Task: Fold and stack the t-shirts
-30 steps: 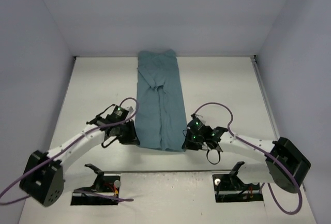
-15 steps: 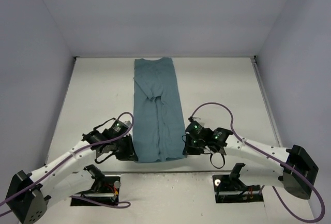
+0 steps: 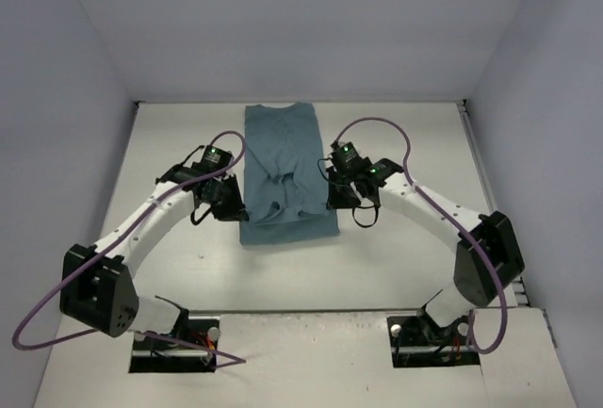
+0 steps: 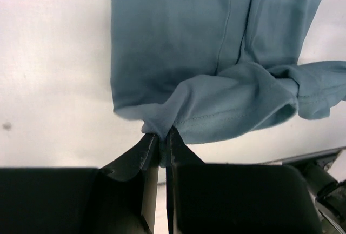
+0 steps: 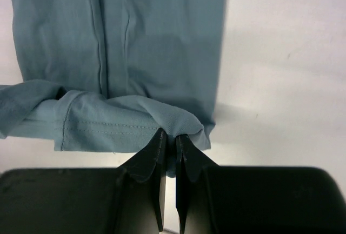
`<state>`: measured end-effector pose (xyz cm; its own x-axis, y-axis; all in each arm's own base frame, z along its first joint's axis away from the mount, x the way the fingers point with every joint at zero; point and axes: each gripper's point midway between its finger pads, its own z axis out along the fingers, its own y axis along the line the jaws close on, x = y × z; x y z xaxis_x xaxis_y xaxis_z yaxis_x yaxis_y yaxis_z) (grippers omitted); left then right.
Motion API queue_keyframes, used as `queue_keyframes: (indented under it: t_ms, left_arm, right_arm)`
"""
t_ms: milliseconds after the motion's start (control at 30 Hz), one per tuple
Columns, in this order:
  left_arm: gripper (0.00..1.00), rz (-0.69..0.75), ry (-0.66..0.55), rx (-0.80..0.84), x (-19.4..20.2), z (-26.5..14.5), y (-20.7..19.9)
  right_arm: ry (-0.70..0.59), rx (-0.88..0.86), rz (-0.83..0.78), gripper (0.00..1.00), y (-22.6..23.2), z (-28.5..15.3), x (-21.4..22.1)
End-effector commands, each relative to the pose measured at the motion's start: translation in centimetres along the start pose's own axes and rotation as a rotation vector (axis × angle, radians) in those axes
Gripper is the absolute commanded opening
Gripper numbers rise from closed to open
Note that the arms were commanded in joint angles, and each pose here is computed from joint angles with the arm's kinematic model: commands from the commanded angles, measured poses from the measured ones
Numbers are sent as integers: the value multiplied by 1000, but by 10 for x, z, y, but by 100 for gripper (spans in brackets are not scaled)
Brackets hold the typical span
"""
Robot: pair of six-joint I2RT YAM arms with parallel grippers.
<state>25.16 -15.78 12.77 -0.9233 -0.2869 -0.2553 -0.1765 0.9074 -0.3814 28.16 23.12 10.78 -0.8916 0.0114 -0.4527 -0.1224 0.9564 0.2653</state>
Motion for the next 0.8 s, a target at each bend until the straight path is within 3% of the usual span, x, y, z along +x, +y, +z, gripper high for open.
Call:
queue_keyframes:
  t_ms: [0,300,767]
  left_arm:
    - [0,92,-67,-23,-48,3,-5]
    - [0,104,-45,-36,-95,34,-15]
    - [0,105,-47,-45,-129,56,-15]
  right_arm:
    - [1,28,-90,0,-9,15,-35]
    - [34,-5,-102,0,-3,57,-72]
    - [44,-34,-82,0,-16,90,-106]
